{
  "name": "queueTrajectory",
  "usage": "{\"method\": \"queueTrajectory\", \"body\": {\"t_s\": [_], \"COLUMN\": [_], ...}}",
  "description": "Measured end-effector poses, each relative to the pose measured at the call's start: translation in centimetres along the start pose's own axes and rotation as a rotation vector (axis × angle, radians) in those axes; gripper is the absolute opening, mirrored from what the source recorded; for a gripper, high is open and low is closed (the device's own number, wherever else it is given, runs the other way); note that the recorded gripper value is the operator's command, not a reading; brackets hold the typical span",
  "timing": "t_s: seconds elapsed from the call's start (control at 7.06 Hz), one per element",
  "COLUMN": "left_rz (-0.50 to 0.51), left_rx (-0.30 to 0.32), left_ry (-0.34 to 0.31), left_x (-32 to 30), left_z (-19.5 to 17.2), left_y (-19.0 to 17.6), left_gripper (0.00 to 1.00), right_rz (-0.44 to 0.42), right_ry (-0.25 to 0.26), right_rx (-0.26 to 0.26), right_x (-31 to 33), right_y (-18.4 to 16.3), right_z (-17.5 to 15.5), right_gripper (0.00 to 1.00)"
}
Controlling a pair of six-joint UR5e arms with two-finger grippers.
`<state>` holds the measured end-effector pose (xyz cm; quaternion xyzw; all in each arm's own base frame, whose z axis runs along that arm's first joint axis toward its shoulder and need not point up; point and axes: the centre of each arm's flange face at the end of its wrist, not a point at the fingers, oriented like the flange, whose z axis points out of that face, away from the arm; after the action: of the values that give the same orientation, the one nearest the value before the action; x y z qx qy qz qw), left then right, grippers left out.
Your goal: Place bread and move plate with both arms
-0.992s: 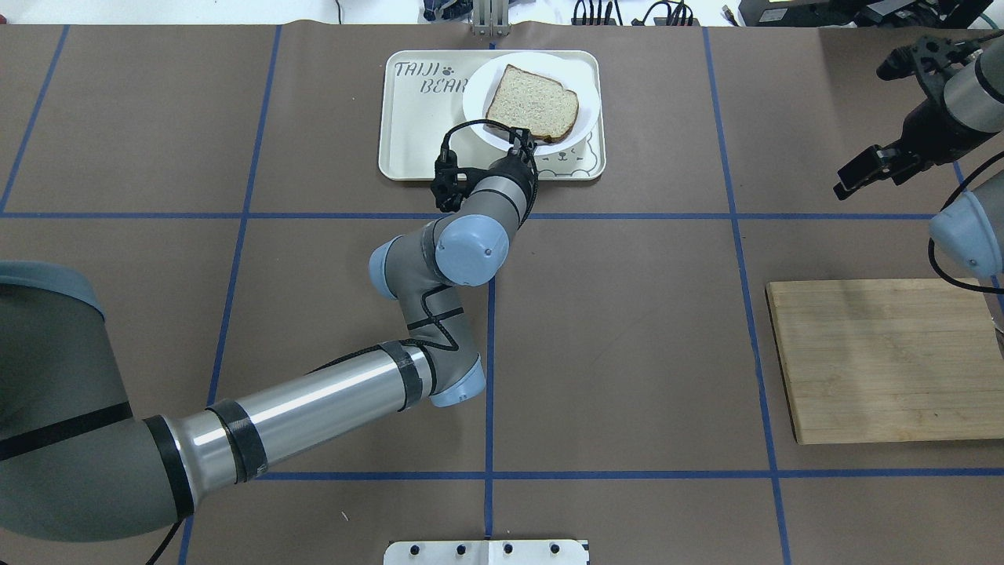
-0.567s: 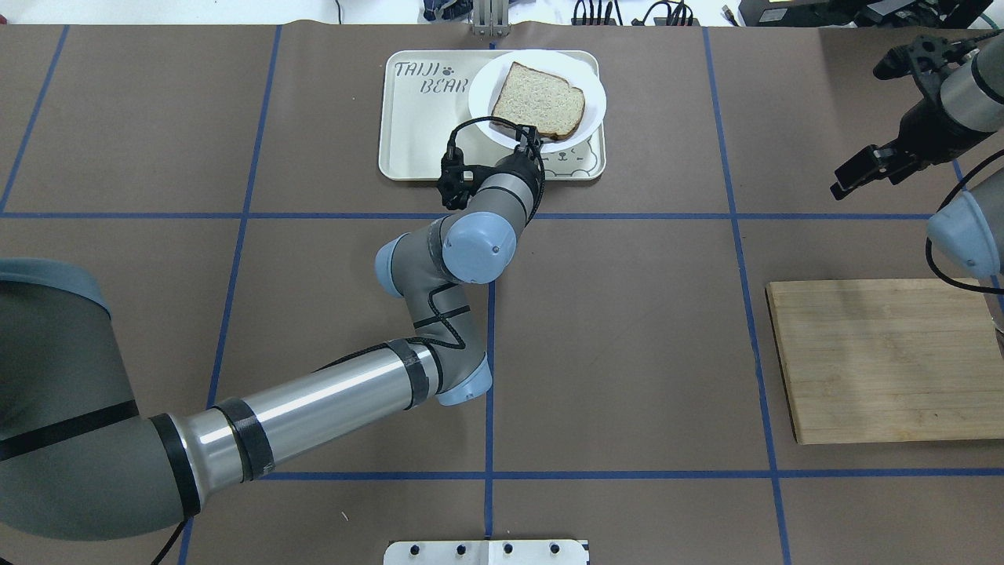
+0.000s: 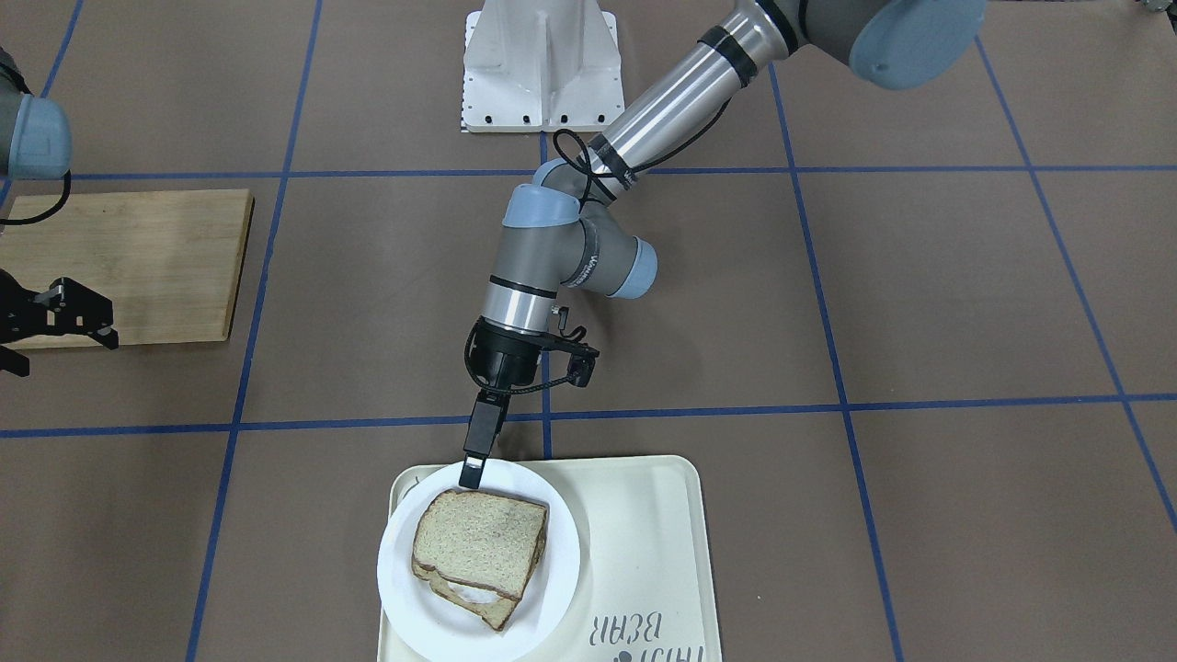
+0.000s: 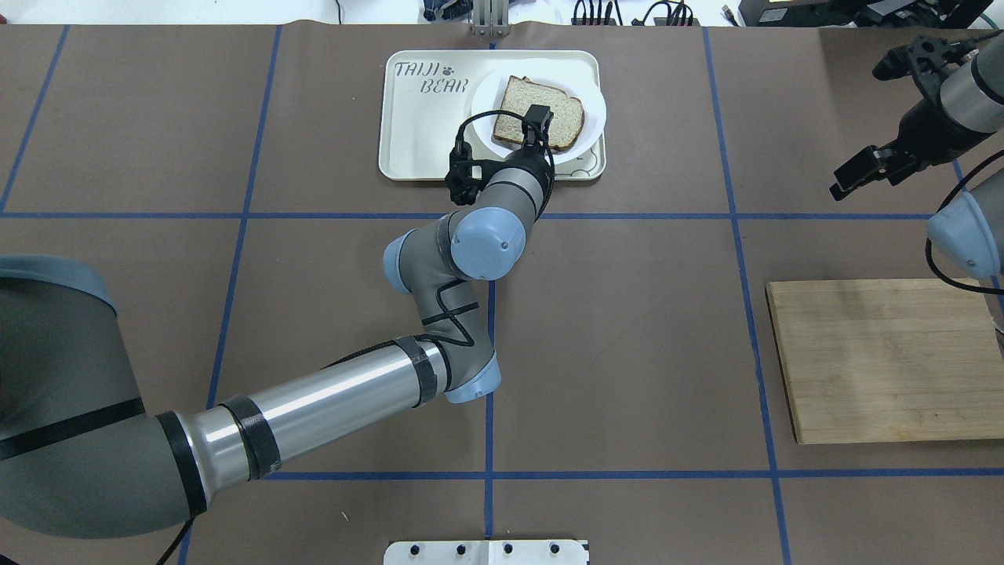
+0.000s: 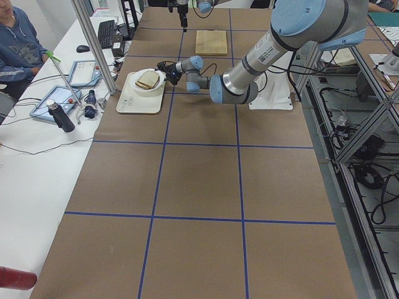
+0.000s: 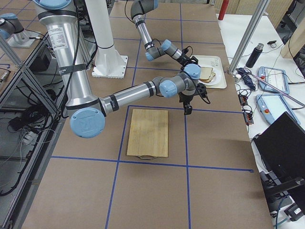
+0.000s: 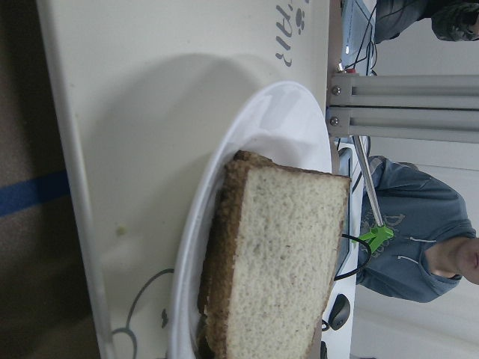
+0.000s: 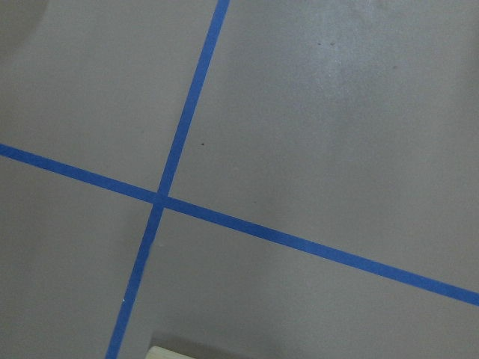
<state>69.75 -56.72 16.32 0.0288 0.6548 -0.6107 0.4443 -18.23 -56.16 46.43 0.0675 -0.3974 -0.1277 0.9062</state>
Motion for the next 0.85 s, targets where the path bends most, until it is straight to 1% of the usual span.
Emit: {"method": "queueTrajectory", "body": {"t_s": [0.28,0.43,0.57,0.85], "left_rz": [-0.002,0.032,0.109,0.227], "left_rx": [-0.017,-0.049,-0.091,-0.154], "left_ry": [0.013,0.027,0.036,0.034], "left_x": [1.3,2.8,3.5,3.7], "left_z": [-0.4,-1.2,-2.8,-6.6], "left_y": [0.6,1.1,0.3,-4.6], "left_gripper": [0.99,0.99,0.99,0.99], "right_rz": [0.000,0.001,0.001,0.002], "right_ry": [-0.003,-0.004,-0.005,-0.006], "right_rx": [-0.001,0.000,0.002,0.008], "right_x": [0.0,0.0,-0.1,-0.1], "right_y": [0.0,0.0,0.0,-0.1], "right_z": [0.0,-0.1,-0.2,-0.6], "right_gripper": [1.00,1.00,1.00,1.00]}}
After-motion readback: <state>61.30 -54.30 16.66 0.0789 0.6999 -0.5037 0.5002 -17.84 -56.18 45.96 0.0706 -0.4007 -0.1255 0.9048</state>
